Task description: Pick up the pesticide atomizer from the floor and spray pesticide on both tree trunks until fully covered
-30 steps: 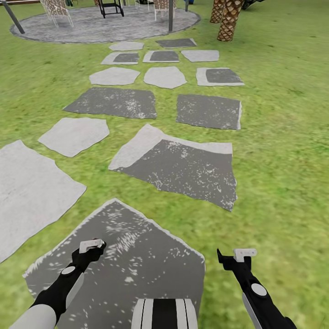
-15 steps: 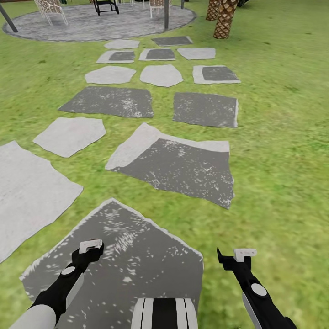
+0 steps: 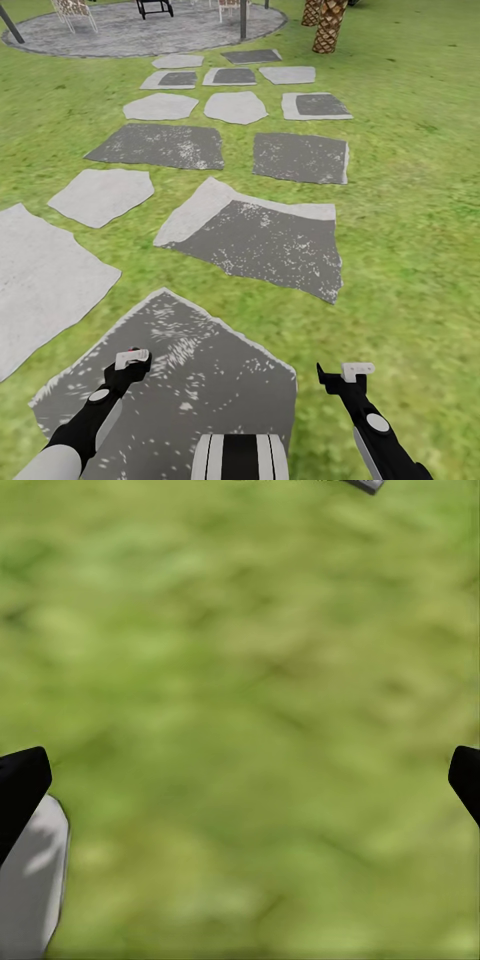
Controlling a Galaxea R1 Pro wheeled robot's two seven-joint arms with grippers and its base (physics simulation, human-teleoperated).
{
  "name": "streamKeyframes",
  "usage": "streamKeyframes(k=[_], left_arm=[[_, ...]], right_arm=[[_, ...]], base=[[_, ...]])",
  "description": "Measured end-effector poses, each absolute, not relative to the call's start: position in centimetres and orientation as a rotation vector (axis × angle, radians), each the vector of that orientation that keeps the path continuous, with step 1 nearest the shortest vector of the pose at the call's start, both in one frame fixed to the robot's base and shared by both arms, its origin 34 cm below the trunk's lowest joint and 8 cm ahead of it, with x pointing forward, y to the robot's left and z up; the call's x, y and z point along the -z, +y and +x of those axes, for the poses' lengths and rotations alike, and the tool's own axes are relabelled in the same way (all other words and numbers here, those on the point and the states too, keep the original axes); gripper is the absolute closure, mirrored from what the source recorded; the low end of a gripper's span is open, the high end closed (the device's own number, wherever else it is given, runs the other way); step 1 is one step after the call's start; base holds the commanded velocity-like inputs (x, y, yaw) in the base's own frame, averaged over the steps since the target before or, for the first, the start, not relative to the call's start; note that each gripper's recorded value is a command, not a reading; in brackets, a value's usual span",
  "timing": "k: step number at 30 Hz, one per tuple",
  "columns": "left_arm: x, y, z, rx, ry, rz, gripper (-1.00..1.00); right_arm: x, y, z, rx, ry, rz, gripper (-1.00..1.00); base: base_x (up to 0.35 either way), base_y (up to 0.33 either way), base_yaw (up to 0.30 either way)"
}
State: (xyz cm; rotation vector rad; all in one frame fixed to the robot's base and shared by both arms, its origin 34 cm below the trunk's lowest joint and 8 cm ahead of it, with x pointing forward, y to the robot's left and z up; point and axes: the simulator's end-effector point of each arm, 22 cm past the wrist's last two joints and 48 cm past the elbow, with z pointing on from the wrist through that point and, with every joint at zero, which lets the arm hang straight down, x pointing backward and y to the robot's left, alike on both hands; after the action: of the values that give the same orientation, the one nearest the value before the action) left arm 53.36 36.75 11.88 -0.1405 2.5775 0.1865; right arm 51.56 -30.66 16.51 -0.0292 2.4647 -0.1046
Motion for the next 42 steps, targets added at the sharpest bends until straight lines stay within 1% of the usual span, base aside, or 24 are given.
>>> streamKeyframes(k=[30,31,42], left_arm=[[-11.94,36.8,53.48,-0.188,2.573,-0.142,-1.0],[-11.95,36.82,53.49,-0.189,2.573,-0.142,1.0],[-12.0,37.03,53.45,-0.192,2.569,-0.151,1.0]], right_arm=[[-16.48,-30.69,51.52,0.107,2.466,-0.028,-1.0],[-16.47,-30.69,51.52,0.107,2.466,-0.028,-1.0],[-16.45,-30.63,51.49,0.106,2.466,-0.029,-1.0]], base=[[0.02,0.0,0.0],[0.0,0.0,0.0],[0.0,0.0,0.0]])
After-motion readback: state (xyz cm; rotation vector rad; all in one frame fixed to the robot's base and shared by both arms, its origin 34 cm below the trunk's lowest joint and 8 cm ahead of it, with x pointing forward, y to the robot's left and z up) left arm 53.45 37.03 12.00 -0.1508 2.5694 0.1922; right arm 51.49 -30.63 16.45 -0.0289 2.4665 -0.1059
